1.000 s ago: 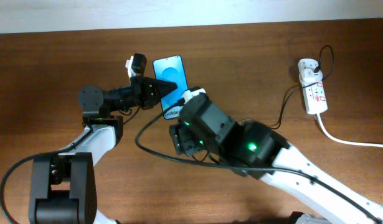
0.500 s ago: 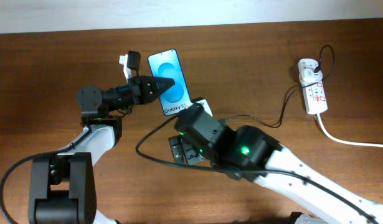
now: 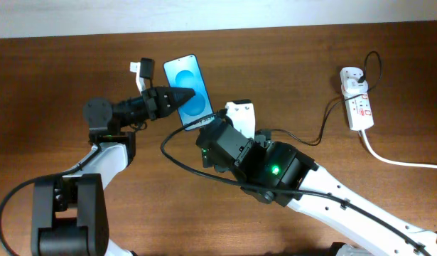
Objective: Plug charger to phone and switch on socket
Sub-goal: 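Push the USB-C plug up into the phone port with the right gripper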
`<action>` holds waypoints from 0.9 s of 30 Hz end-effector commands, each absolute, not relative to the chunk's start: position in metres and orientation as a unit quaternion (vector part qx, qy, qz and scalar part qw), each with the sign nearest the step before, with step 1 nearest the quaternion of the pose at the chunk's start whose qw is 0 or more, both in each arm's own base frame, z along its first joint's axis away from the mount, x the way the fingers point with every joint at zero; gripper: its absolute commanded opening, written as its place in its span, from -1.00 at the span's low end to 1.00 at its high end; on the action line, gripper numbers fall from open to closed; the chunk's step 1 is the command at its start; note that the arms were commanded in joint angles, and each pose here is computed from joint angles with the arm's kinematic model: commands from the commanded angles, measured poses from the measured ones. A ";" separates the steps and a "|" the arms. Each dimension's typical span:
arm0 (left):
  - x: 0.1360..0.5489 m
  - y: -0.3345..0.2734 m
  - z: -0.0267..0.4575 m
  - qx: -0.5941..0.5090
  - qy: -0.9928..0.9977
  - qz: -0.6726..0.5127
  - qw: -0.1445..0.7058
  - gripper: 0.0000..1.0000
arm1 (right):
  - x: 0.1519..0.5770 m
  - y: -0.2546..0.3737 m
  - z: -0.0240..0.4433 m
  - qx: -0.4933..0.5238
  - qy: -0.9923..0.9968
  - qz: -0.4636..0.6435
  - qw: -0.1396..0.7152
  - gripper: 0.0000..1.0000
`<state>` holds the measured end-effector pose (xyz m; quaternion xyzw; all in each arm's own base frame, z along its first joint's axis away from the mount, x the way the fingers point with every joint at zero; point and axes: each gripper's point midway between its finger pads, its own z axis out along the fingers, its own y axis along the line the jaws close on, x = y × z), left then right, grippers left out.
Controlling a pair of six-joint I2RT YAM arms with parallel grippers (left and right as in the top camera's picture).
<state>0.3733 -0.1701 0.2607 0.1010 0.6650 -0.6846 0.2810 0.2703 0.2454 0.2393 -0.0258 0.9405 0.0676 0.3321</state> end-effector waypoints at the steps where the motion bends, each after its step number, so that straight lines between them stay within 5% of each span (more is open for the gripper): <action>1: 0.382 -0.160 0.270 0.100 0.658 -0.674 0.320 -1.00 | 0.275 0.239 0.254 -0.009 0.931 0.066 0.360 0.97; 21: 0.388 -0.158 0.270 0.075 0.659 -0.677 0.319 -1.00 | 0.252 0.284 0.243 -0.106 0.934 0.117 0.320 1.00; 27: 0.388 -0.158 0.270 0.064 0.660 -0.683 0.307 -1.00 | 0.264 0.302 0.223 -0.145 0.931 0.098 0.320 0.60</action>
